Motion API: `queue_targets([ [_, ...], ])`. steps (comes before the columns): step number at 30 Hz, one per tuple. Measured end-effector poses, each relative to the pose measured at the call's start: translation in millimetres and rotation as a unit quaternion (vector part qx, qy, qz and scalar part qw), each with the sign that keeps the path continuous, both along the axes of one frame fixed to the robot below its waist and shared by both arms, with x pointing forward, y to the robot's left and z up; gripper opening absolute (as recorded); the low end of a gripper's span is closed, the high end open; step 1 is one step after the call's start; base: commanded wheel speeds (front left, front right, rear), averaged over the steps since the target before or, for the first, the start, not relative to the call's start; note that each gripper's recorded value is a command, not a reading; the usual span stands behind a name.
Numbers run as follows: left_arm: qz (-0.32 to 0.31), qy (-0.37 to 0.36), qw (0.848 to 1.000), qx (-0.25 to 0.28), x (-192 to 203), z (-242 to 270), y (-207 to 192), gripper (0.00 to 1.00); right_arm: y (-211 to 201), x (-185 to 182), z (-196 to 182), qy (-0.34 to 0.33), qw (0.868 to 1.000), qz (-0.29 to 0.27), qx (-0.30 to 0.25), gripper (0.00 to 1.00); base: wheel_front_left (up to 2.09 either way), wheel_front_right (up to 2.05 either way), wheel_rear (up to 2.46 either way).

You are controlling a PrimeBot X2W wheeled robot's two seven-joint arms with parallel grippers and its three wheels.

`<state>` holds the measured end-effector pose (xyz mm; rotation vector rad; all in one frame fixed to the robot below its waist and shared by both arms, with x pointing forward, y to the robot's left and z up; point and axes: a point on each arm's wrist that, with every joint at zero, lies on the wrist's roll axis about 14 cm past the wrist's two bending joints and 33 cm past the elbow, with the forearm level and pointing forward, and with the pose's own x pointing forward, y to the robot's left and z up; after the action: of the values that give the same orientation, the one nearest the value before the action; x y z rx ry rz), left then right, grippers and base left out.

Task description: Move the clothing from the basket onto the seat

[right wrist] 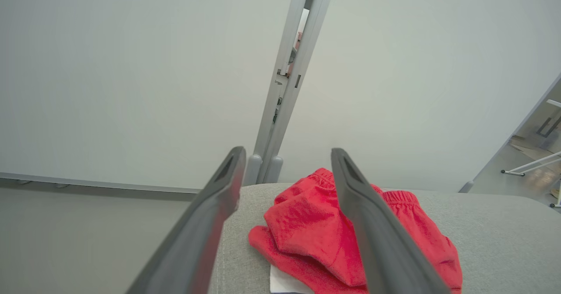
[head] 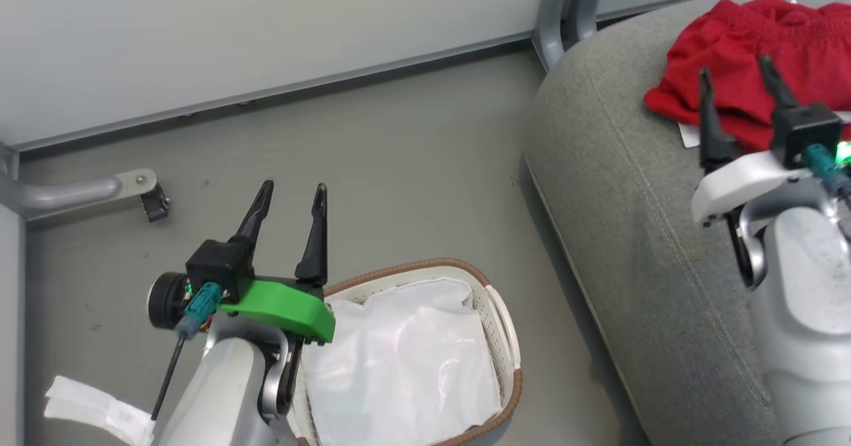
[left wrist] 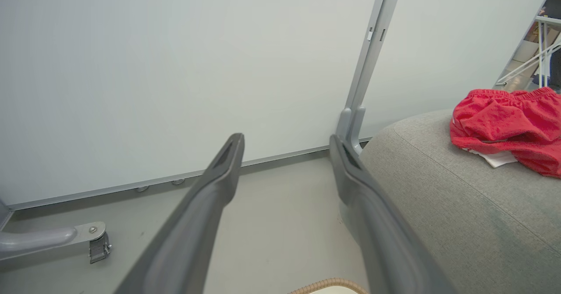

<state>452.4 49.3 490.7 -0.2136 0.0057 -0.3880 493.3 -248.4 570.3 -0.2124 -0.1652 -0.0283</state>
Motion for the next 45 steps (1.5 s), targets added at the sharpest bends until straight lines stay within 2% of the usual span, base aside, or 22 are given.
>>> queue_targets([
  [10,0.124,0.012,0.992,-0.001,-39.2,-2.8,81.9,1.00,66.2,-34.1,-13.6,-0.007,0.993,0.055,0.101,1.00,0.00,0.00,0.00],
  [18,0.169,0.028,0.985,-0.005,-73.4,-14.6,112.7,1.00,99.4,-63.4,-30.3,0.010,0.983,0.100,0.156,1.00,0.00,0.00,0.00],
  [30,0.189,0.037,0.981,-0.015,-100.7,-21.1,122.6,1.00,116.5,-97.6,-59.8,0.051,0.978,0.121,0.163,1.00,0.00,0.00,0.00],
  [45,0.187,0.044,0.981,-0.014,-103.0,-25.1,120.4,1.00,125.6,-102.1,-68.3,0.066,0.976,0.133,0.158,1.00,0.00,0.00,0.00],
])
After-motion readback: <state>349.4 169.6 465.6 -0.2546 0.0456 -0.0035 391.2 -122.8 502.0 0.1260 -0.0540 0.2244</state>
